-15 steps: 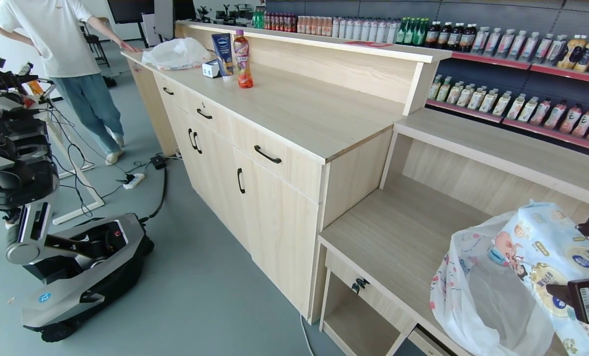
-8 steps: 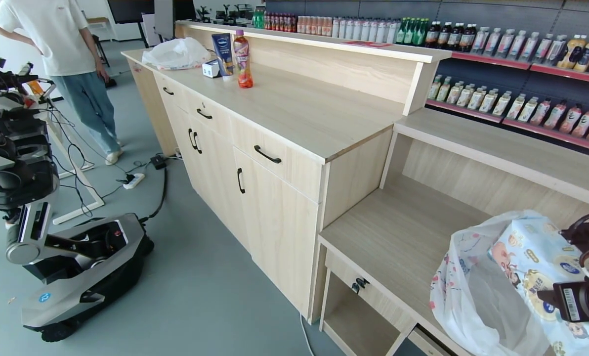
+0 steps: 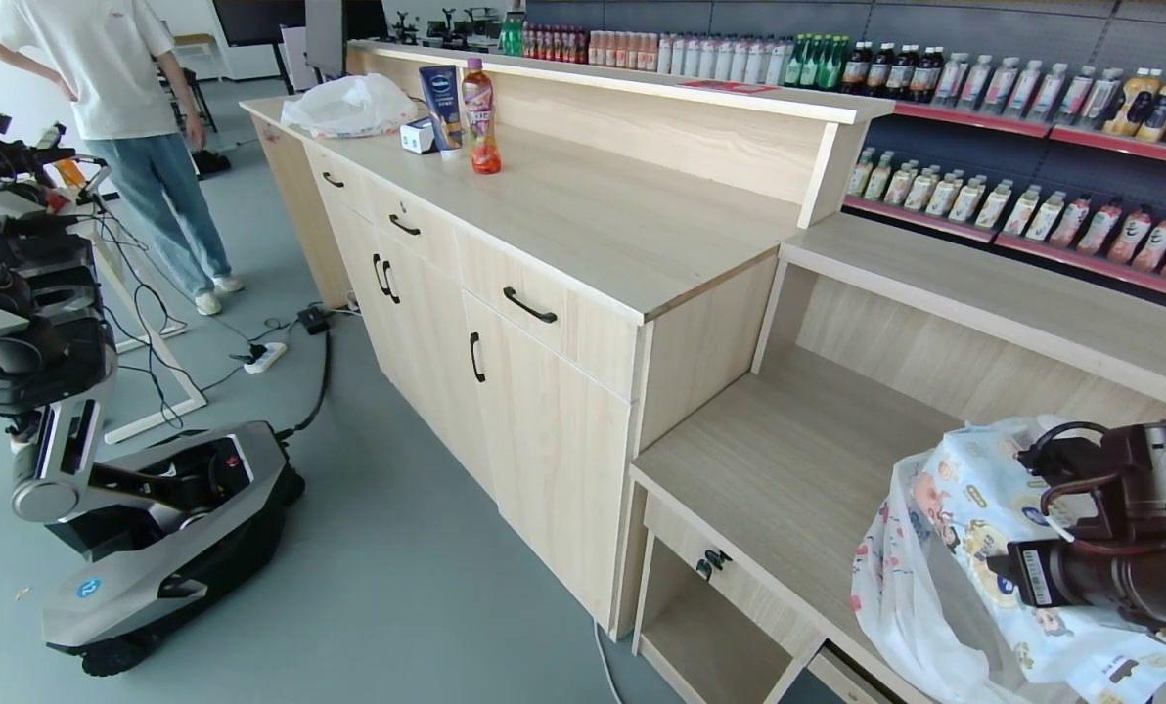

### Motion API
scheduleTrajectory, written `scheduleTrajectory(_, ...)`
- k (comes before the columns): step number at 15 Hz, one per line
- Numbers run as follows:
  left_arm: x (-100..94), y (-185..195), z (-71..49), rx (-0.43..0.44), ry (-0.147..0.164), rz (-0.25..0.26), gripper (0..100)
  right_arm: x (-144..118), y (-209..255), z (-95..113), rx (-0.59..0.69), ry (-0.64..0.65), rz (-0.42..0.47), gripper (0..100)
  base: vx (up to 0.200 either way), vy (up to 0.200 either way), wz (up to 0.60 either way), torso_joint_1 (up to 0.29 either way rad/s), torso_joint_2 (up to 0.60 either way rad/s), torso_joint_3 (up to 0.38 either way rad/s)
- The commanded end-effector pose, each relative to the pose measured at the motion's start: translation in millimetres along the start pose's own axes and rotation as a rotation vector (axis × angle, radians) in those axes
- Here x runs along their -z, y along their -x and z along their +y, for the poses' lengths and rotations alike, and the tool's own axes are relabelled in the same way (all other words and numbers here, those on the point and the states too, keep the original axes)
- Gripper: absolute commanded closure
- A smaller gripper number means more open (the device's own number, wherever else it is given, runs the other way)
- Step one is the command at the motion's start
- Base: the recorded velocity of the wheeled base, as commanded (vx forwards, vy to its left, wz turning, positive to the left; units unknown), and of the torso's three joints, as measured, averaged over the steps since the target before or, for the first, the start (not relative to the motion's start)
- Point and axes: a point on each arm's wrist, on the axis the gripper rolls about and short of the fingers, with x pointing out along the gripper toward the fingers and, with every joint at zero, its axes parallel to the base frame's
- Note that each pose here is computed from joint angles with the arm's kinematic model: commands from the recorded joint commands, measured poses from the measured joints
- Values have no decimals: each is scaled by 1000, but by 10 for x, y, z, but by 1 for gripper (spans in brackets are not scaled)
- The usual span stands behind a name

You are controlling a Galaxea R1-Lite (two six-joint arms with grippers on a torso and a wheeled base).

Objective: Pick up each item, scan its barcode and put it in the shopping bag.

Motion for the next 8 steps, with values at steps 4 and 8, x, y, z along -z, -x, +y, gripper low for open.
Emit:
scheduleTrajectory(4,0,0,0,-1,0,0,0,66,-252,70,-14,18,72,100,0,0,0,0,0,0)
scheduleTrajectory(8,0,0,0,-1,0,0,0,27,-453,125,-13,-32,29,100,0,0,0,0,0,0)
